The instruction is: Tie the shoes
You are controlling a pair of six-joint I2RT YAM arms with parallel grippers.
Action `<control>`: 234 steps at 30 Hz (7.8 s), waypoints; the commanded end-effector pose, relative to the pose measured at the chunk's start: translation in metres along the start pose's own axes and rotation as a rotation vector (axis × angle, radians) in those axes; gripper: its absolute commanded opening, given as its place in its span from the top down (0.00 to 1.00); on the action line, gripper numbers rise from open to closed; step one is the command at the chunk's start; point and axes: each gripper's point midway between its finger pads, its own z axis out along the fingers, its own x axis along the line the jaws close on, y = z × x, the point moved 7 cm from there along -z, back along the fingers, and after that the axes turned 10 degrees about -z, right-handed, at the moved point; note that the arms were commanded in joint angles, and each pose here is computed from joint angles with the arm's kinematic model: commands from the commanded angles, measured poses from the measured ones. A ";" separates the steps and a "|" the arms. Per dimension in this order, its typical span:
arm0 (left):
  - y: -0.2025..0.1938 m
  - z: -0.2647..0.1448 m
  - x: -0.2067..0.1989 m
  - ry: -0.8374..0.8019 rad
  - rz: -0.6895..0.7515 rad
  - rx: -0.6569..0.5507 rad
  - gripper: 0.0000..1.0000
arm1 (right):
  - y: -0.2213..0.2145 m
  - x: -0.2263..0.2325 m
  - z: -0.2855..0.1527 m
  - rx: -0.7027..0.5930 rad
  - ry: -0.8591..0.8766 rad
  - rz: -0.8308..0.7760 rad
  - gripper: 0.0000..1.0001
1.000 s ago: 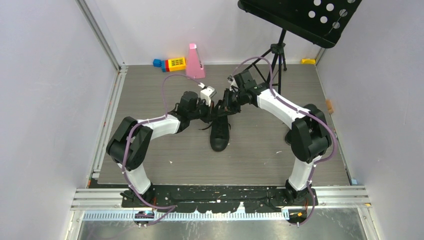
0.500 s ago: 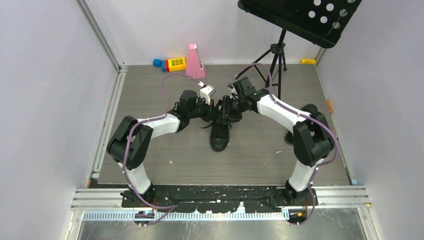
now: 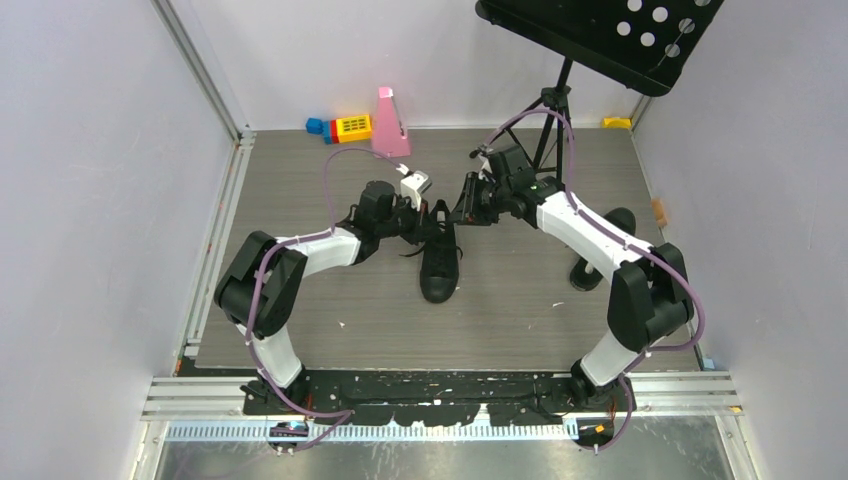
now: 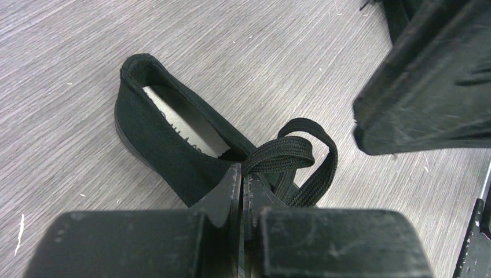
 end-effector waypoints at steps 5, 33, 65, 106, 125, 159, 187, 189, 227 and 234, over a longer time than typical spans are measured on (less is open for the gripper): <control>0.019 0.002 -0.005 -0.028 0.031 -0.046 1.00 | 0.002 -0.012 0.002 -0.059 -0.039 0.049 0.74; 0.019 0.002 -0.005 -0.029 0.036 -0.042 1.00 | 0.017 -0.008 0.027 -0.050 0.074 0.096 0.71; 0.020 0.002 0.001 -0.040 -0.057 -0.038 1.00 | 0.034 -0.020 0.026 -0.113 0.102 0.156 0.56; 0.025 0.000 -0.003 -0.064 -0.057 -0.036 1.00 | 0.011 -0.024 0.055 -0.204 0.503 -0.044 0.39; 0.026 -0.001 -0.004 -0.067 -0.056 -0.039 1.00 | 0.005 -0.029 0.059 -0.185 0.480 -0.064 0.55; 0.027 -0.003 -0.005 -0.070 -0.053 -0.042 1.00 | 0.011 -0.025 0.070 -0.187 0.521 -0.059 0.69; 0.027 -0.034 -0.003 0.097 -0.040 -0.100 0.53 | 0.024 -0.020 0.052 -0.266 0.472 -0.121 1.00; 0.029 -0.038 -0.005 0.106 -0.056 -0.100 0.52 | 0.025 -0.020 0.052 -0.265 0.472 -0.120 1.00; 0.015 0.004 -0.016 -0.012 -0.368 -0.001 0.78 | 0.023 -0.018 0.048 -0.266 0.473 -0.107 1.00; 0.014 0.005 -0.013 0.009 -0.370 0.007 1.00 | 0.024 -0.019 0.049 -0.265 0.469 -0.104 1.00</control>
